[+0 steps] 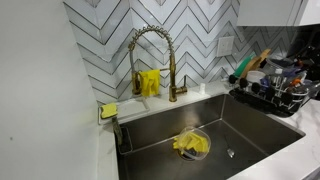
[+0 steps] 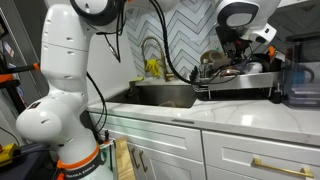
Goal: Pick up the clear bowl and put it on the light blue lid, pick up the light blue lid with a bowl on top and put it in the dishes drying rack
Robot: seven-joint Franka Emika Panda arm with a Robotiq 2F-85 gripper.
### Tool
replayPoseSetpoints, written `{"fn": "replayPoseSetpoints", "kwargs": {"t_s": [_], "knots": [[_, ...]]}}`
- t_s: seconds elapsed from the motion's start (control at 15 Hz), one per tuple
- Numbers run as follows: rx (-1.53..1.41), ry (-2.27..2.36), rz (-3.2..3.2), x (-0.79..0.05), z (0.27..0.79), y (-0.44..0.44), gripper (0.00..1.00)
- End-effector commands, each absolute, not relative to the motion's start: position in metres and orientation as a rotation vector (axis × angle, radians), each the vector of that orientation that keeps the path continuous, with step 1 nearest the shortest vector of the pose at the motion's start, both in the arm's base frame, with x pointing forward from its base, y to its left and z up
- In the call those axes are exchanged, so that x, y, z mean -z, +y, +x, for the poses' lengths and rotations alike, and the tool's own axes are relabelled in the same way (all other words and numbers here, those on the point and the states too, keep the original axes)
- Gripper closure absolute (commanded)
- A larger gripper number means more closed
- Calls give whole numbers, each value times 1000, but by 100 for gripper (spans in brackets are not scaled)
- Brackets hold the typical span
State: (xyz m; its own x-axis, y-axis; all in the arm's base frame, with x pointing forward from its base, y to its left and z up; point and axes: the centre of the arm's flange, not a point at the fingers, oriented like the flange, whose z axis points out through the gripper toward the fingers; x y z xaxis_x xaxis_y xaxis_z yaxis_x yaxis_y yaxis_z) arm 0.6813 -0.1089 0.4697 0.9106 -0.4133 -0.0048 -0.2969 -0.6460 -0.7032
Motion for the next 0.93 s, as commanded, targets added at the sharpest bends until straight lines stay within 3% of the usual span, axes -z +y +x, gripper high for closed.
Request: {"fn": "replayPoseSetpoints", "kwargs": {"t_s": [0.0,0.2,0.87], "knots": [[250,494,-2353,-495,663,-104,20],[272,448,-2409,-514,656,-109,0],[353,165,-2591,-582,618,-128,0]]}}
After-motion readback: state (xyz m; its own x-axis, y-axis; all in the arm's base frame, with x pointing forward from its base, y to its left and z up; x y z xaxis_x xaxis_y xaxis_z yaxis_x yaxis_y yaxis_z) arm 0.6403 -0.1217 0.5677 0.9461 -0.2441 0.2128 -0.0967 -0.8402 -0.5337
